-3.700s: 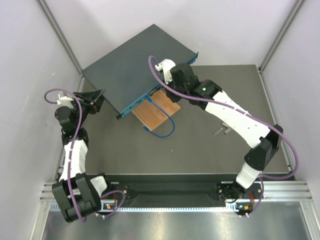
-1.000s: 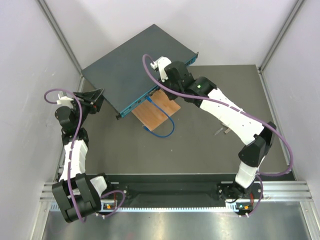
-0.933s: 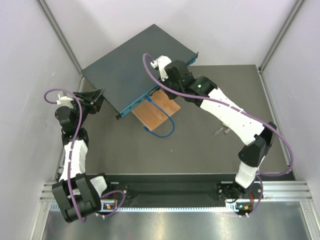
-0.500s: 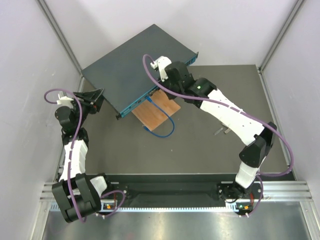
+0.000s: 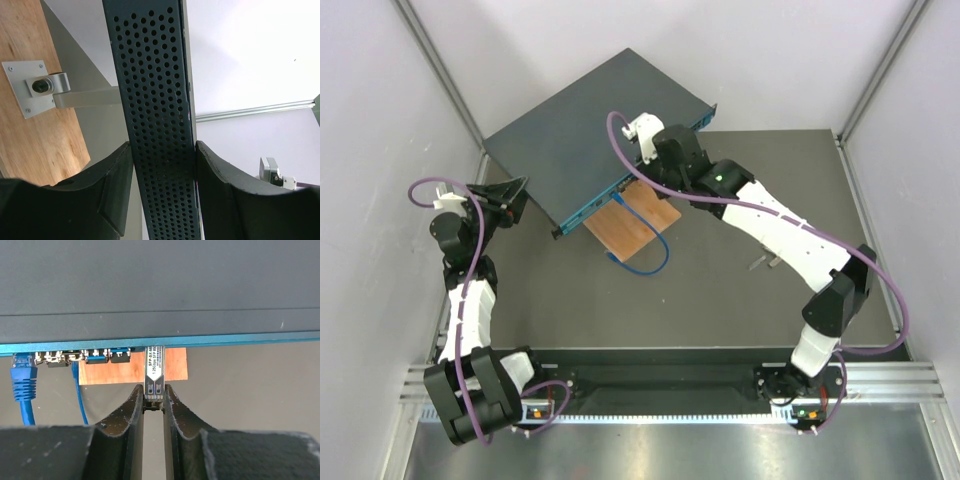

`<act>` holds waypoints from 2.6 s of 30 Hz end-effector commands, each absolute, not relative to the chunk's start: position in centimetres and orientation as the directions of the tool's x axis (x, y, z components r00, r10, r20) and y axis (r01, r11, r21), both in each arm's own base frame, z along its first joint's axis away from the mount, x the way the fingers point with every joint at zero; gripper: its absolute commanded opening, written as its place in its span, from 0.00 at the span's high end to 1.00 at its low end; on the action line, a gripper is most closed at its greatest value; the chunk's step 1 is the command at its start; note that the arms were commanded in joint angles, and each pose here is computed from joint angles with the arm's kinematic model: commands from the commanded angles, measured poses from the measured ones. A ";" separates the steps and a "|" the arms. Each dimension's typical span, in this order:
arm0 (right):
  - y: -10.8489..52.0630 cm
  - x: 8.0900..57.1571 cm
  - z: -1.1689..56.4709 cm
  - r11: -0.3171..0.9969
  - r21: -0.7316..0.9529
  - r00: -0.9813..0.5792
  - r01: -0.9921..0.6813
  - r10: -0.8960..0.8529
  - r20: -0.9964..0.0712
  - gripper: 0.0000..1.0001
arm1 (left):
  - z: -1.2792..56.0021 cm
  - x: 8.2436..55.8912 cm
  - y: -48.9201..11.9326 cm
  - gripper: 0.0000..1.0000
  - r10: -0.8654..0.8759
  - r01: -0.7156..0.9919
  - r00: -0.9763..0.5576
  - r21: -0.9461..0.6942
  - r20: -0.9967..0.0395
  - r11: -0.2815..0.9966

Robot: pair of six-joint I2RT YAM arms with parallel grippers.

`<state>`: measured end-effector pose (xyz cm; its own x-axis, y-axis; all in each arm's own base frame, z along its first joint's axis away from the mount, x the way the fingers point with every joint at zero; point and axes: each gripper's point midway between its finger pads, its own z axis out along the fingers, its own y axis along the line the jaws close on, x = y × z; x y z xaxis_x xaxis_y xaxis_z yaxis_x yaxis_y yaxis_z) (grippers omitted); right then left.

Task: Insert the plug into the switch port

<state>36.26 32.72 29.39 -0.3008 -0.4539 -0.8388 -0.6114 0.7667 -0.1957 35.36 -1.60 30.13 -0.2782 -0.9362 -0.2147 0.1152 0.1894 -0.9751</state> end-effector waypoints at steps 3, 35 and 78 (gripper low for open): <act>35.2 36.8 35.6 0.736 -0.155 -0.166 -0.659 -0.343 -0.925 1.00 | 29.8 35.3 -3.2 1.00 -0.897 0.151 -0.330 -0.954 -0.295 0.259; 37.6 38.9 35.2 0.751 -0.118 -0.128 -0.650 -0.261 -0.957 0.96 | 29.0 35.8 -3.0 1.00 -0.902 0.124 -0.332 -0.960 -0.277 0.250; 31.2 37.4 32.7 0.702 -0.103 -0.251 -0.705 -0.382 -0.889 0.71 | 29.5 35.8 -3.1 1.00 -0.891 0.138 -0.335 -0.951 -0.307 0.276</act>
<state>36.58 30.44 30.21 -0.2784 -0.4453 -0.8510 -0.7174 0.6855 -0.1240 35.48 -1.60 30.07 -0.2813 -0.9338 -0.2211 0.1142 0.1962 -0.9739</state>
